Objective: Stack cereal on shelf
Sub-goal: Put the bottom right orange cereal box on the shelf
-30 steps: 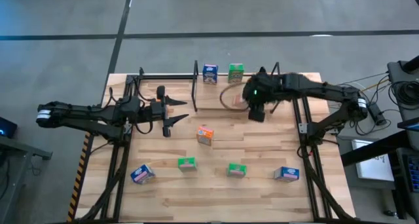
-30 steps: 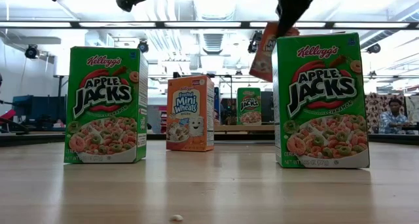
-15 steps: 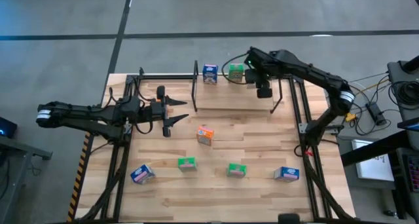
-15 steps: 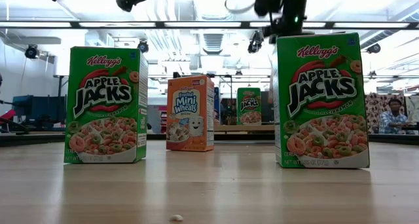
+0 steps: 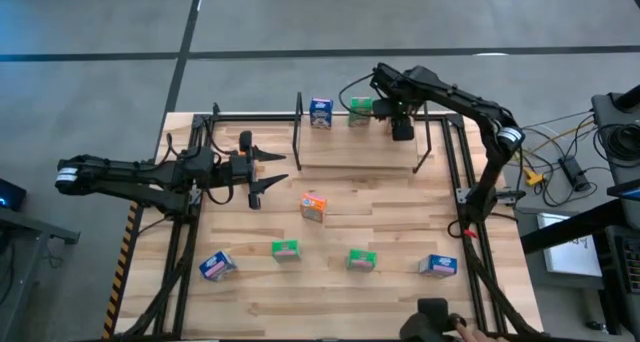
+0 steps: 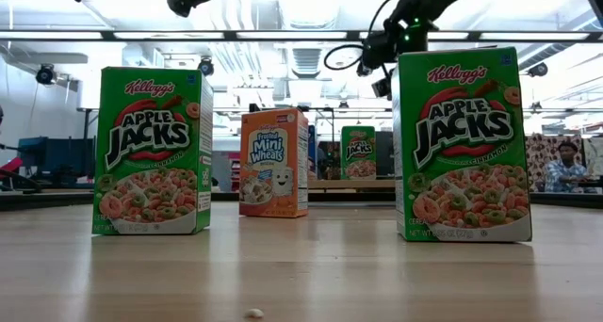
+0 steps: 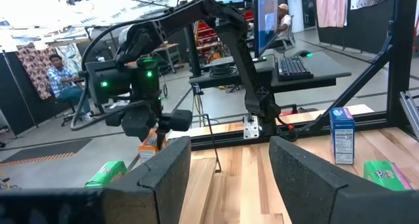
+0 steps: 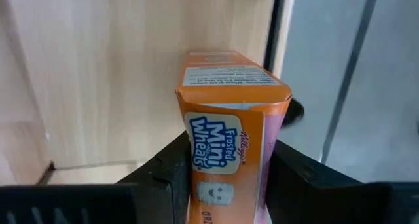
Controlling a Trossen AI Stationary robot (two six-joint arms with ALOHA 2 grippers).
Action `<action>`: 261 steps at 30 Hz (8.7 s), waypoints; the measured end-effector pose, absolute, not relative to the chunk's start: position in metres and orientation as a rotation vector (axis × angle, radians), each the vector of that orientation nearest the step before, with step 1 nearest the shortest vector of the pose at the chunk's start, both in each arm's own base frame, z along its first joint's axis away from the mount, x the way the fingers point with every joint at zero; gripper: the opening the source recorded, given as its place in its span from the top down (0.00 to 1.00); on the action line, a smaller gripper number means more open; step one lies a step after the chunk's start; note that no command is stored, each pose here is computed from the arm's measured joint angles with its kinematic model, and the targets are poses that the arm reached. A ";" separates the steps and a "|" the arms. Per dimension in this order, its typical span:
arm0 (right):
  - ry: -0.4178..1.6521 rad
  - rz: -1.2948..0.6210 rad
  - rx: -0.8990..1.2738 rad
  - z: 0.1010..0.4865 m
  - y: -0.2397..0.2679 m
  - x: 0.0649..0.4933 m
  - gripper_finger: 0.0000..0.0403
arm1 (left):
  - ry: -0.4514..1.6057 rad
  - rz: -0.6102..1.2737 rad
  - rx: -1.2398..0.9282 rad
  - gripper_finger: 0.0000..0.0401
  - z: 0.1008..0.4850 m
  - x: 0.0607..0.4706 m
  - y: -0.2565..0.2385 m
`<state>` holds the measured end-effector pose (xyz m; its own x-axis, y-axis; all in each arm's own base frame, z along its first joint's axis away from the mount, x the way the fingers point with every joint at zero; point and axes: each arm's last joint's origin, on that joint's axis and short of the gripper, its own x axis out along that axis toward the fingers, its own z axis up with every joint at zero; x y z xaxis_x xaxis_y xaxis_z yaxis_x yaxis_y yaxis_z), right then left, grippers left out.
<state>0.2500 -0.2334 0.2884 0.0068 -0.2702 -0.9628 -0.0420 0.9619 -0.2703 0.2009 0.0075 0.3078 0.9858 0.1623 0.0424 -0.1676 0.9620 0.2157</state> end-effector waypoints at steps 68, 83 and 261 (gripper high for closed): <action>1.437 -0.326 -0.077 0.294 -0.236 0.252 0.38 | -0.025 0.167 0.220 0.52 0.308 0.201 0.008; 1.310 -0.354 0.056 0.347 -0.217 0.258 0.43 | -0.025 0.167 0.219 0.52 0.308 0.201 0.008; 0.971 -1.453 0.330 0.228 -0.159 0.292 0.97 | -0.026 0.167 0.216 0.52 0.315 0.203 0.008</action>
